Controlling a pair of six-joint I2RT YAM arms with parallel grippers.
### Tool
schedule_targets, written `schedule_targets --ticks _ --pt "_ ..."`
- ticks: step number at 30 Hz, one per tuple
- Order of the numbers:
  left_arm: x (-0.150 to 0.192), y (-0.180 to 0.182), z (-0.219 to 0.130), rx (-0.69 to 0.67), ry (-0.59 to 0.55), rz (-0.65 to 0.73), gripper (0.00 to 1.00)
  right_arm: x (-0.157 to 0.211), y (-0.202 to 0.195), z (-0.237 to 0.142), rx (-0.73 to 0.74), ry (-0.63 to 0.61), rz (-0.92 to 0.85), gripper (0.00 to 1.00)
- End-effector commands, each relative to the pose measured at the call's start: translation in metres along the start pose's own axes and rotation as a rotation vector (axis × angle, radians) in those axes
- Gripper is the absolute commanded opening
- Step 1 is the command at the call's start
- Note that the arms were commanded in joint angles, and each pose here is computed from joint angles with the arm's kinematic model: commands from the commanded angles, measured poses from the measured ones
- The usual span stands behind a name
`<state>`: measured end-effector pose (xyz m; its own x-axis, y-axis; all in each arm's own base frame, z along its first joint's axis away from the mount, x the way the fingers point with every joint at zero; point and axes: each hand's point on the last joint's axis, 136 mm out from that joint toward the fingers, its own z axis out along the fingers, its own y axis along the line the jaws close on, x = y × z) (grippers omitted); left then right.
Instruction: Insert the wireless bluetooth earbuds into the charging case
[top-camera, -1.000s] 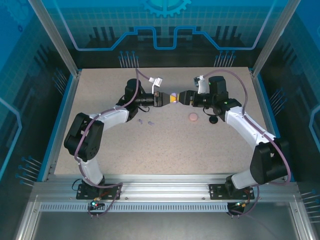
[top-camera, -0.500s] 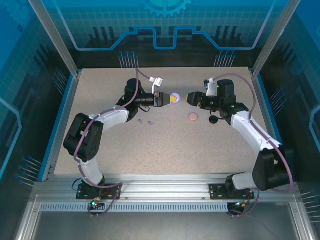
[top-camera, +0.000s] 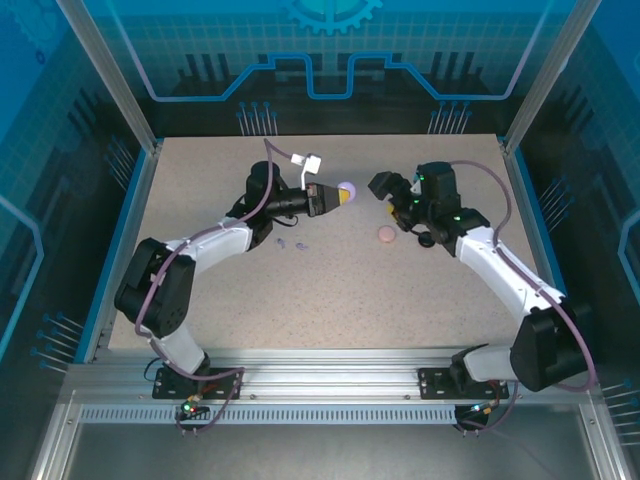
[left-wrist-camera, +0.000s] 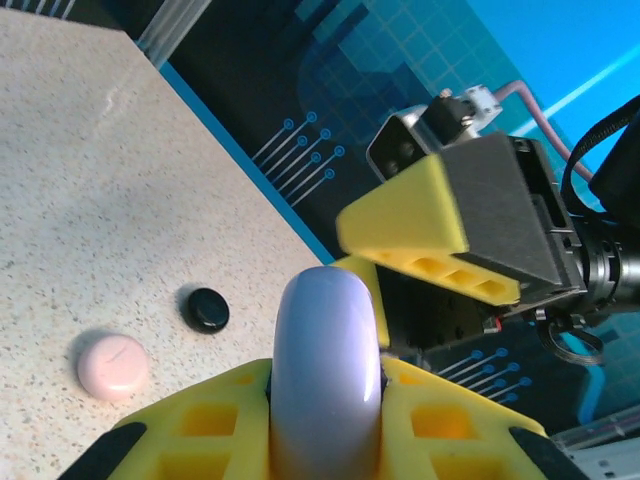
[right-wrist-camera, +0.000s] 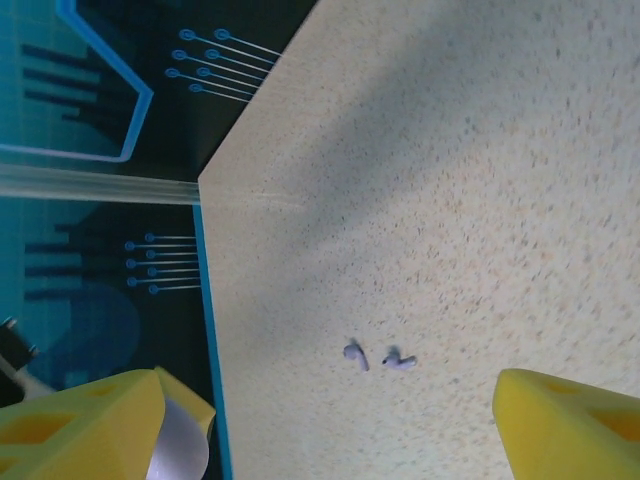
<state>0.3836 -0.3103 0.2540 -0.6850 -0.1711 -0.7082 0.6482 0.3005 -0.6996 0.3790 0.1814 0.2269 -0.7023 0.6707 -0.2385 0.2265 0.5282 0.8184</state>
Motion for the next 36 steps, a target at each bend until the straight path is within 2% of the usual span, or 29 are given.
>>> schedule_targets --ticks 1,7,16,20,27,31,33,36 --pt "-0.002 -0.003 -0.002 -0.074 -0.034 0.103 0.0 -0.003 0.025 0.01 -0.011 -0.043 0.149 0.86" --pt "-0.001 -0.005 -0.002 -0.093 -0.039 0.123 0.0 0.016 0.053 0.029 -0.031 0.001 0.145 0.85" --pt "-0.001 -0.005 -0.004 -0.095 -0.048 0.133 0.0 0.03 0.062 0.041 -0.049 0.024 0.154 0.74" --pt "-0.001 -0.005 -0.003 -0.097 -0.048 0.133 0.0 0.034 0.065 0.042 -0.054 0.033 0.154 0.64" --pt "-0.001 -0.005 -0.004 -0.101 -0.046 0.137 0.0 0.037 0.066 0.047 -0.065 0.047 0.168 0.4" --pt "-0.002 -0.005 -0.005 -0.11 -0.051 0.141 0.0 0.036 0.063 0.047 -0.056 0.039 0.167 0.35" --pt "-0.003 -0.005 -0.007 -0.117 -0.058 0.145 0.11 0.034 0.06 0.047 -0.048 0.035 0.172 0.34" --pt "-0.004 -0.006 -0.008 -0.12 -0.066 0.147 0.18 0.033 0.056 0.047 -0.04 0.033 0.174 0.33"
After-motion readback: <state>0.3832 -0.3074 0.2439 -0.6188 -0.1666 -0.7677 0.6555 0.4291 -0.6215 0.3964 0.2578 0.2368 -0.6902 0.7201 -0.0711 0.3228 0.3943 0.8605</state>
